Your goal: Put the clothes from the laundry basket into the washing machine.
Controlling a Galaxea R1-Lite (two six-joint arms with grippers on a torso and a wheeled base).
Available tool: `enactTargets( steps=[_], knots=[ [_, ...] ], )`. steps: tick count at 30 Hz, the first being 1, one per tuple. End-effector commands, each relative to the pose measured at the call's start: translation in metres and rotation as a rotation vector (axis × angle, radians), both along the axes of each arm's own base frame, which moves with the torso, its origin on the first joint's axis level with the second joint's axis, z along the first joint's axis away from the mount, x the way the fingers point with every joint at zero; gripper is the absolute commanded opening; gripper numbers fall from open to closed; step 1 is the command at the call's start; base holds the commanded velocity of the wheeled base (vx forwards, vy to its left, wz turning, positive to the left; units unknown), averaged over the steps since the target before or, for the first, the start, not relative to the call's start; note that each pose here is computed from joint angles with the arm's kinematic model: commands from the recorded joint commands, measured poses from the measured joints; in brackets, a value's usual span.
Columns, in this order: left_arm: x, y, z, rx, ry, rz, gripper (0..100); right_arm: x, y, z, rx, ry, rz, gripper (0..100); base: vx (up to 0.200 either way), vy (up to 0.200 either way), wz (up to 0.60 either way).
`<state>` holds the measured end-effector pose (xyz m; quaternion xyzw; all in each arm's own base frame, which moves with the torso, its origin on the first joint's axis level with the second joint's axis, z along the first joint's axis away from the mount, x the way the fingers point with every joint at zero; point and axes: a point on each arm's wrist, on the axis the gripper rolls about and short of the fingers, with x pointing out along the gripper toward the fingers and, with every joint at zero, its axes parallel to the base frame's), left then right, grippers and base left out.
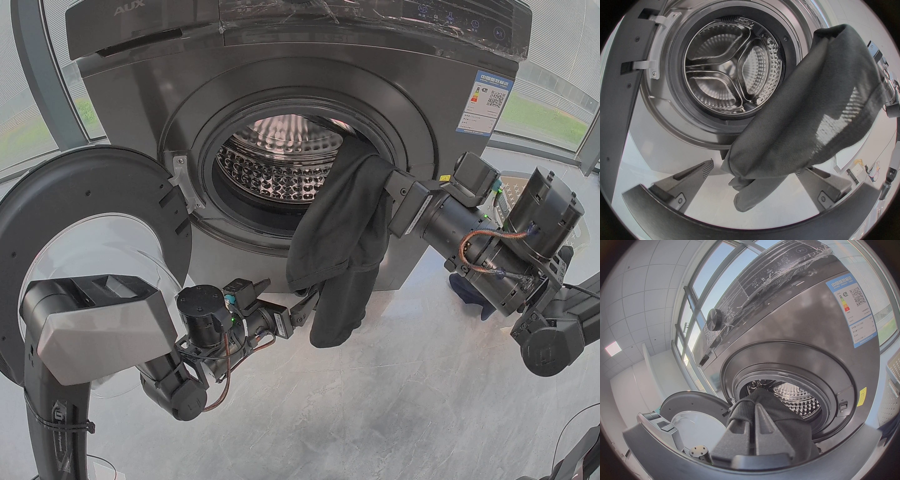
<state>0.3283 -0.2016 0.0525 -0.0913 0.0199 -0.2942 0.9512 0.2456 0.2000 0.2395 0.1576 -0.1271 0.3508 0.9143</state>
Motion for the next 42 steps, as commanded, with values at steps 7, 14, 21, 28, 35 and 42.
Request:
enactTargets(
  steps=[7, 14, 21, 28, 35, 42],
  knots=[
    [0.021, -0.008, -0.009, -0.012, -0.034, 0.014, 100, -0.005, 0.001, -0.001, -0.005, 0.002, 0.014, 0, 0.000, 0.000, 0.00],
    [0.030, -0.007, -0.008, -0.018, -0.057, 0.032, 100, -0.008, 0.003, -0.001, -0.004, 0.003, 0.023, 0, 0.000, 0.000, 0.00],
    [0.035, -0.011, -0.003, -0.037, -0.085, 0.029, 0, -0.008, 0.003, -0.003, -0.010, 0.008, 0.023, 0, 0.000, 0.000, 0.00],
    [0.035, -0.015, 0.006, -0.052, -0.110, 0.023, 0, -0.009, 0.002, -0.007, -0.017, 0.020, 0.024, 0, 0.000, 0.000, 0.00],
    [0.015, 0.002, 0.071, -0.122, -0.216, 0.039, 0, -0.009, -0.007, -0.023, -0.039, 0.056, 0.004, 0, 0.000, 0.000, 0.00],
    [-0.052, 0.036, 0.123, -0.145, -0.258, 0.019, 0, -0.002, -0.021, -0.052, -0.050, 0.139, -0.037, 0, 0.000, 0.000, 0.00]
  ],
)
